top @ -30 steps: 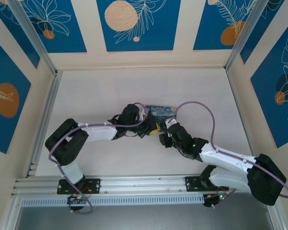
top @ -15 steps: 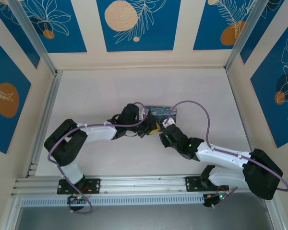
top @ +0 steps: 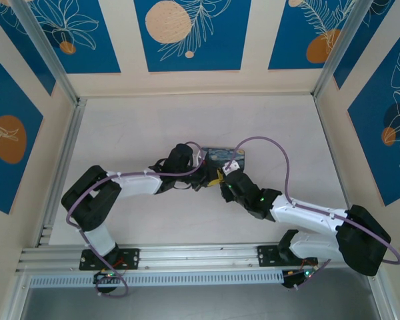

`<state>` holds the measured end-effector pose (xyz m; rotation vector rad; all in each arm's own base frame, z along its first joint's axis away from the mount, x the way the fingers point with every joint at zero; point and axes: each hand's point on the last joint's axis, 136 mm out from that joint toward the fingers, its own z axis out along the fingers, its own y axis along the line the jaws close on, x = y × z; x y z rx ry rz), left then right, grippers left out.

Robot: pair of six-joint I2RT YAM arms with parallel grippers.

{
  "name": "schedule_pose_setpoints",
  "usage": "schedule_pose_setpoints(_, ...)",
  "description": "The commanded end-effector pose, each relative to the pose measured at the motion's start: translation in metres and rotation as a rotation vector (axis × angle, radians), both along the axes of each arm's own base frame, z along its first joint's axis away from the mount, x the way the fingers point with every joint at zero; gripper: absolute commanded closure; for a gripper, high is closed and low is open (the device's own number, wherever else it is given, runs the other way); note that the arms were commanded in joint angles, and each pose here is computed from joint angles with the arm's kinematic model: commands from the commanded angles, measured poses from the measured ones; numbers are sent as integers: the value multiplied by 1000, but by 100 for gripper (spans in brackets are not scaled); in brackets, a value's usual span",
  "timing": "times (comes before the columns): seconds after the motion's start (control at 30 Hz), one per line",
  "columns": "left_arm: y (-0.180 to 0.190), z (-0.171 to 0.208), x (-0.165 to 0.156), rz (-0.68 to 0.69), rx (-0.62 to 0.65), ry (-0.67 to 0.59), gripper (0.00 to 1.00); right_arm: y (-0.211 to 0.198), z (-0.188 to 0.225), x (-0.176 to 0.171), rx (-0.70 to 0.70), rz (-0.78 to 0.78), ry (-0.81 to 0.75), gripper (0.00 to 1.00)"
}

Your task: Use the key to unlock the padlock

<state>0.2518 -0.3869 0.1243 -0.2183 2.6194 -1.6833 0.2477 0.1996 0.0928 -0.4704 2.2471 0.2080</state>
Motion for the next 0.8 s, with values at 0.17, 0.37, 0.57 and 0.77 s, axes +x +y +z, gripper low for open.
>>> schedule_pose_setpoints(0.17, -3, 18, 0, -34, -49, -43, 100, 7, 30, 7, 209, 14, 18, 96)
schedule_pose_setpoints(0.37, -3, 12, -1, -31, -51, -40, 100, 24, 50, -13, 524, 200, 192, 99)
schedule_pose_setpoints(0.57, -3, 8, 0, -29, -43, -37, 100, 21, 51, -13, 576, 197, 236, 99)
schedule_pose_setpoints(0.77, 0, -1, 2, -13, -24, -36, 100, 10, 48, -15, 582, 129, 253, 57)
